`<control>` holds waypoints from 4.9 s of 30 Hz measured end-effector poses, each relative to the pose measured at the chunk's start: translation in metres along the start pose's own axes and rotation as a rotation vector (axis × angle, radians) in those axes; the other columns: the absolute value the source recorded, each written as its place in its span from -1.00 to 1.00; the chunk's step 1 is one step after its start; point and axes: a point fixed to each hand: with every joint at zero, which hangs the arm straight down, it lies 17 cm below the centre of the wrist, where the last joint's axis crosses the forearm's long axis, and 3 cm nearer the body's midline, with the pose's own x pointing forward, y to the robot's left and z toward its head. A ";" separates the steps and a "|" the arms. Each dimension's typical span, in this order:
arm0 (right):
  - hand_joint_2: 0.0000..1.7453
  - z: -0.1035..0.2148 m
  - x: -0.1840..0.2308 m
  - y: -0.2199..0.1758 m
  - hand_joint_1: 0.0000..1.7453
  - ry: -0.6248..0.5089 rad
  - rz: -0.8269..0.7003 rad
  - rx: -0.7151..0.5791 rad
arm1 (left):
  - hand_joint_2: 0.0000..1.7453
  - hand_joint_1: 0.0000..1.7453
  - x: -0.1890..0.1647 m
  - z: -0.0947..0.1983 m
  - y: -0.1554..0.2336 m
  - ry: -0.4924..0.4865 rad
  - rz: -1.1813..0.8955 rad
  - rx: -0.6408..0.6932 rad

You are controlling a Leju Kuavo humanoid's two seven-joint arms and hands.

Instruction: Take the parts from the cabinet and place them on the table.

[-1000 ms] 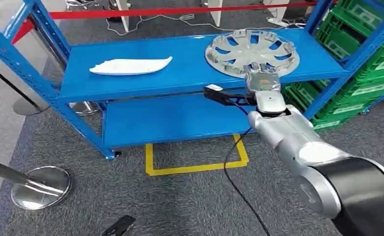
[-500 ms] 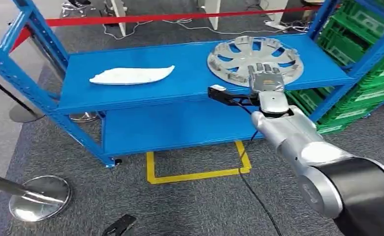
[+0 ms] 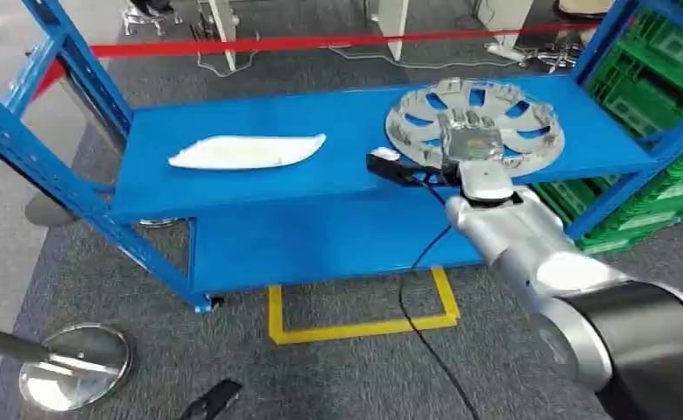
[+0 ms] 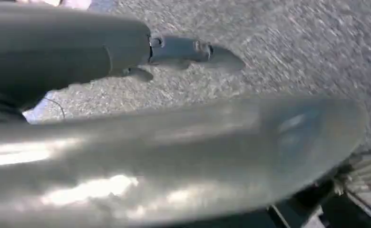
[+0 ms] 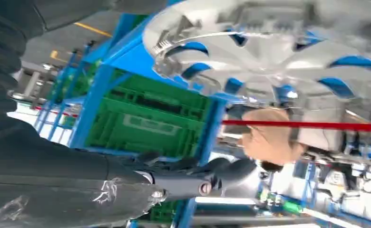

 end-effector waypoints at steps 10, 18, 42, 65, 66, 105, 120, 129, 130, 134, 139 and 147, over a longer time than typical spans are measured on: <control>1.00 0.002 -0.002 0.007 -1.00 0.002 0.001 0.009 | -1.00 -1.00 -0.001 0.000 0.001 0.001 -0.006 0.000; 1.00 -0.005 -0.003 -0.018 -1.00 0.001 -0.003 -0.036 | -1.00 -1.00 0.001 0.000 0.002 -0.002 -0.007 0.002; 1.00 0.015 -0.007 0.051 -1.00 0.023 0.036 0.268 | 1.00 -1.00 0.009 0.001 -0.001 -0.018 -0.020 -0.011; 1.00 0.050 -0.021 0.111 0.22 0.078 0.089 0.545 | -1.00 -1.00 0.008 0.001 -0.006 -0.015 -0.034 -0.025; 1.00 0.054 -0.023 0.117 -0.54 0.089 0.088 0.572 | -1.00 -1.00 0.008 0.001 -0.006 -0.016 -0.035 -0.026; 1.00 0.079 -0.049 0.173 1.00 0.116 -0.057 0.624 | -1.00 -1.00 0.016 0.003 -0.016 -0.023 -0.047 -0.043; 1.00 0.055 0.022 0.127 1.00 -0.063 -0.124 0.490 | -1.00 -1.00 0.007 0.001 -0.011 -0.020 0.011 -0.030; 1.00 0.041 0.043 0.096 1.00 -0.120 -0.129 0.406 | -1.00 -1.00 0.008 0.001 -0.011 -0.037 0.016 -0.027; 1.00 0.041 0.044 0.094 1.00 -0.123 -0.127 0.402 | -1.00 -1.00 0.008 0.001 -0.011 -0.037 0.016 -0.027; 1.00 0.037 0.045 0.085 1.00 -0.128 -0.120 0.387 | 1.00 -1.00 0.008 0.001 -0.011 -0.040 0.027 -0.027; 1.00 0.036 0.049 0.082 1.00 -0.139 -0.120 0.375 | 1.00 -1.00 0.010 0.001 -0.006 -0.053 0.035 -0.001; 1.00 0.019 0.070 0.031 1.00 -0.224 -0.179 0.229 | 1.00 -1.00 0.001 0.000 -0.001 -0.041 0.062 0.030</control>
